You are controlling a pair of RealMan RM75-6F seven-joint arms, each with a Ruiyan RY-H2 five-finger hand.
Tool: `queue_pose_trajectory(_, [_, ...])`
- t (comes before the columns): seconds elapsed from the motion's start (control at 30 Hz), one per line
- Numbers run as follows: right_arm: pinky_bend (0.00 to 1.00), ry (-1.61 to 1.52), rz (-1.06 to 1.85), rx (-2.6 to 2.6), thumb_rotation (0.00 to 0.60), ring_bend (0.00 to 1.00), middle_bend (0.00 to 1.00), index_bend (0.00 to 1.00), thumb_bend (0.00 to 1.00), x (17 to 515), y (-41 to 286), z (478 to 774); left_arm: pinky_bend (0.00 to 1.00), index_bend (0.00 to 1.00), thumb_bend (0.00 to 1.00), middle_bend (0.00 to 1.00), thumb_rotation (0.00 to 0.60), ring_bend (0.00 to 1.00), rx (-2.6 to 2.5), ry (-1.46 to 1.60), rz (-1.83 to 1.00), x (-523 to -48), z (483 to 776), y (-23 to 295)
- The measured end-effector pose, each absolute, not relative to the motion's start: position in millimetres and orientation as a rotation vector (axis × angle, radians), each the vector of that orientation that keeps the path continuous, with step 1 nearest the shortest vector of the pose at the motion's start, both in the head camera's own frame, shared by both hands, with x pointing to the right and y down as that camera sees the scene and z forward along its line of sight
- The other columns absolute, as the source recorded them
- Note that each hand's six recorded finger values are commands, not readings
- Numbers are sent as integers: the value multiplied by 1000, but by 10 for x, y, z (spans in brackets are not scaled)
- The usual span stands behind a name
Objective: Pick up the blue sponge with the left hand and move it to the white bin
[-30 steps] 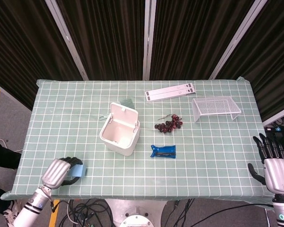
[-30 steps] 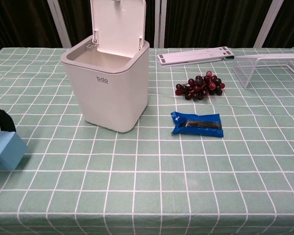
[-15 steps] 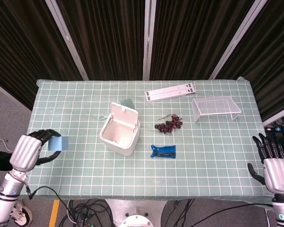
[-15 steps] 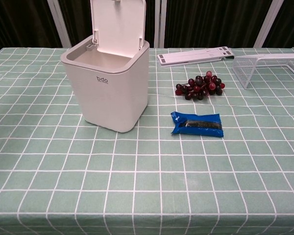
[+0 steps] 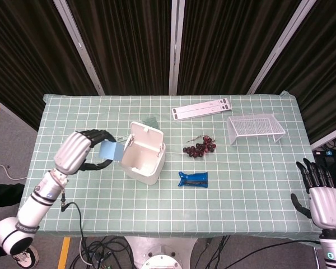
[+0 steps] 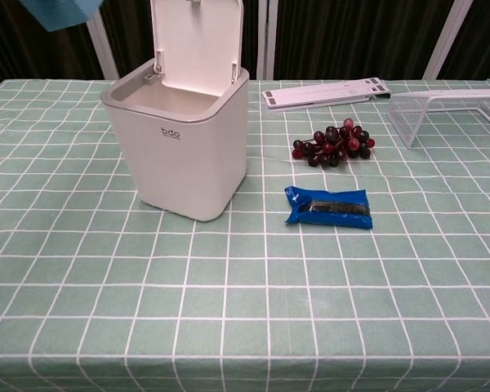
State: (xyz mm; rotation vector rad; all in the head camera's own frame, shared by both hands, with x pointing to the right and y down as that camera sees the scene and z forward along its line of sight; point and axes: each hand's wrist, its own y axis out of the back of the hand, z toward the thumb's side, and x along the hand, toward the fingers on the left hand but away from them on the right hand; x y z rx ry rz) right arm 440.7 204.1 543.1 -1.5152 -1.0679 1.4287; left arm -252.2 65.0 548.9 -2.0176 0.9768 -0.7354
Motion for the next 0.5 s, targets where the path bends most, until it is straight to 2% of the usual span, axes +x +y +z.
queue_pose_trajectory(0.27, [0, -1072, 1440, -1520, 600, 0, 0, 0, 252, 4439, 2044, 5465, 591, 373, 294, 436, 600, 422, -2069, 928, -727, -2174, 5674, 495])
queue_pose_trajectory(0.33, [0, -1073, 1437, -1523, 600, 0, 0, 0, 250, 4433, 2044, 5472, 577, 236, 223, 324, 600, 375, -2066, 909, -733, -2148, 5699, 495])
queue_pose_trajectory(0.4, [0, -1073, 1436, -1522, 600, 0, 0, 0, 250, 4436, 2044, 5474, 524, 83, 126, 156, 600, 280, -2070, 895, -740, -2132, 5723, 502])
queue_pose_trajectory(0.5, [0, -1077, 1436, -1521, 600, 0, 0, 0, 250, 4446, 2041, 5472, 428, 32, 51, 42, 600, 165, -2083, 905, -747, -2138, 5745, 497])
